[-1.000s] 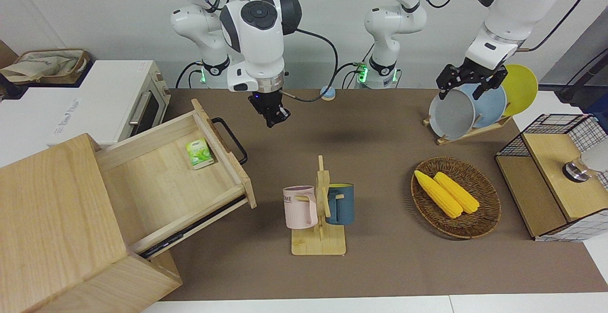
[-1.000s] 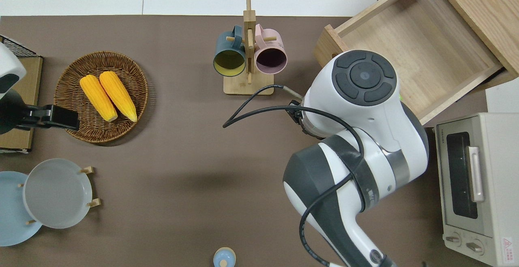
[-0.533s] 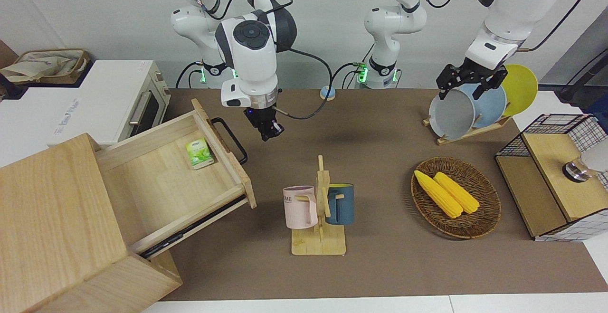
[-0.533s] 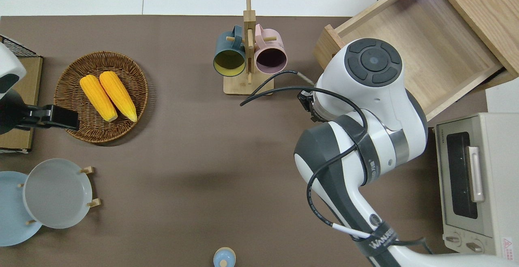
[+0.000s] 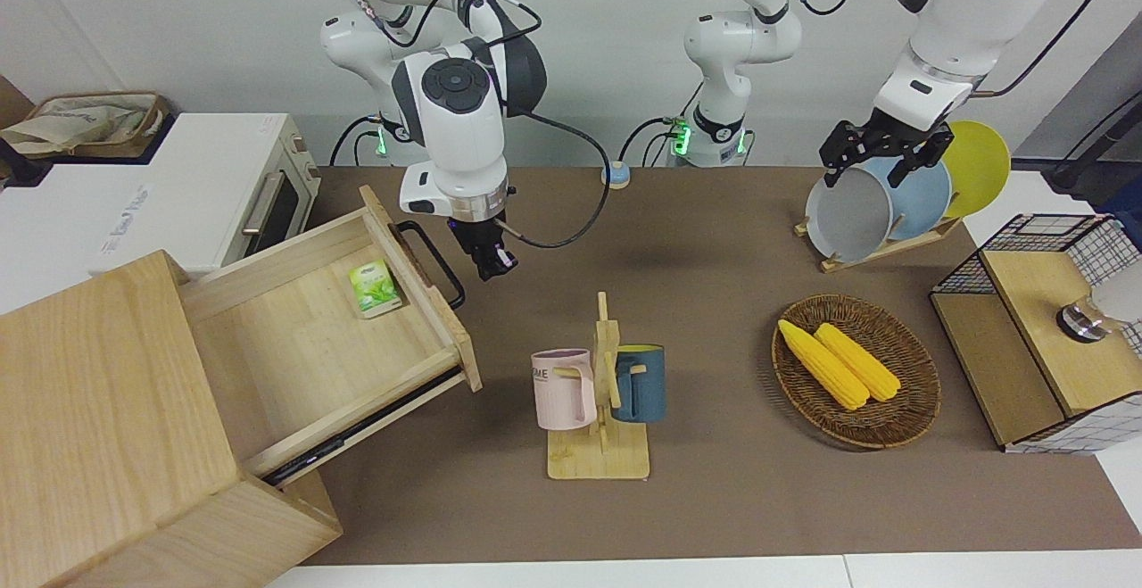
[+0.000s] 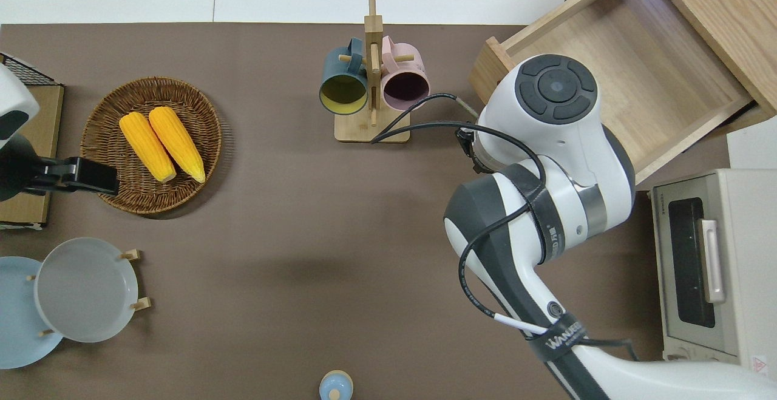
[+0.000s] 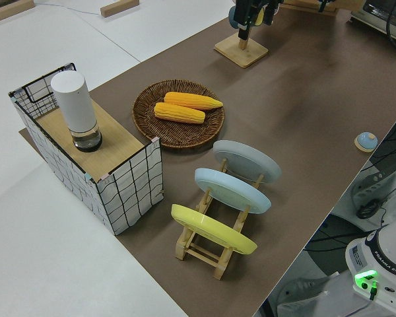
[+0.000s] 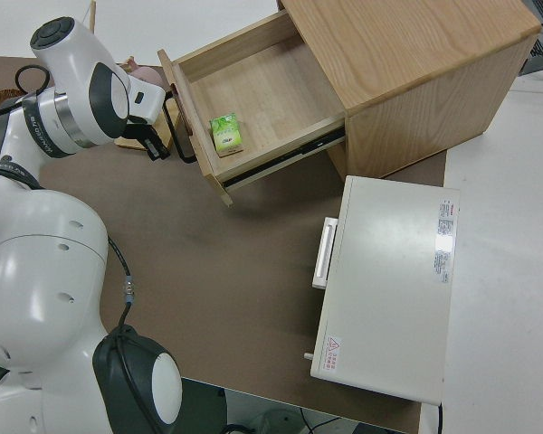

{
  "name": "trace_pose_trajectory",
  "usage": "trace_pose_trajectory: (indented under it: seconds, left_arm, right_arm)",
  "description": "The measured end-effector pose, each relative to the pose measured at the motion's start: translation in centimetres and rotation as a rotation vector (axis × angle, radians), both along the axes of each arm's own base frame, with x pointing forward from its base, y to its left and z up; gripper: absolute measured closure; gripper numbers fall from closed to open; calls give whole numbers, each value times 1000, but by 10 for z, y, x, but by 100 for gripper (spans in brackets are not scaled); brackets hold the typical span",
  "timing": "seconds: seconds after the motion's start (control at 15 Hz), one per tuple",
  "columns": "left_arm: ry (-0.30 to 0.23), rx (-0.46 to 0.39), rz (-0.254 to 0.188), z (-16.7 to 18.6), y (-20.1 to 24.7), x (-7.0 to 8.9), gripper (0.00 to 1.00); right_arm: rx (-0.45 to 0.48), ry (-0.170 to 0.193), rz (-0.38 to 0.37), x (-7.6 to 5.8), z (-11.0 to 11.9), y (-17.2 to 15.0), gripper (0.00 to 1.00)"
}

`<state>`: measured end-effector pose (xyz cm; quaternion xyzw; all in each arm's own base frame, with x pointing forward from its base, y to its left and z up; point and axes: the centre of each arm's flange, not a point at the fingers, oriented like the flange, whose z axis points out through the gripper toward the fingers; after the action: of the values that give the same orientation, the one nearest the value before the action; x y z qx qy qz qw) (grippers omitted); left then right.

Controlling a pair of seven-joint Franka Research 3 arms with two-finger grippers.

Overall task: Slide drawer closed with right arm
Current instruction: 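Push the wooden drawer farther from the robot with the right arm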

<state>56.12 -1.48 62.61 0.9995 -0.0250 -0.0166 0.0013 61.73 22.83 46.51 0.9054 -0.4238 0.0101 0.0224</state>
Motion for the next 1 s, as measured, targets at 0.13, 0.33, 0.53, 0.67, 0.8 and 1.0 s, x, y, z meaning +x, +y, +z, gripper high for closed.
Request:
trace_pose_trajectory:
  seconds: [0.13, 0.33, 0.53, 0.67, 0.8, 1.0]
  left_arm:
    - [0, 0, 0, 0, 0, 0, 0]
    - [0, 0, 0, 0, 0, 0, 0]
    - [0, 0, 0, 0, 0, 0, 0]
    - [0, 0, 0, 0, 0, 0, 0]
    - [0, 0, 0, 0, 0, 0, 0]
    - [0, 0, 0, 0, 0, 0, 0]
  right_arm:
    - [-3, -5, -11, 5, -1, -7, 99]
    - [-7, -18, -27, 13, 2, -18, 99]
    - [-3, -31, -45, 19, 7, -28, 99]
    - [-2, -35, -61, 24, 9, -38, 99]
    - [0, -40, -80, 30, 10, -50, 99]
    - [3, -50, -115, 39, 10, -72, 99]
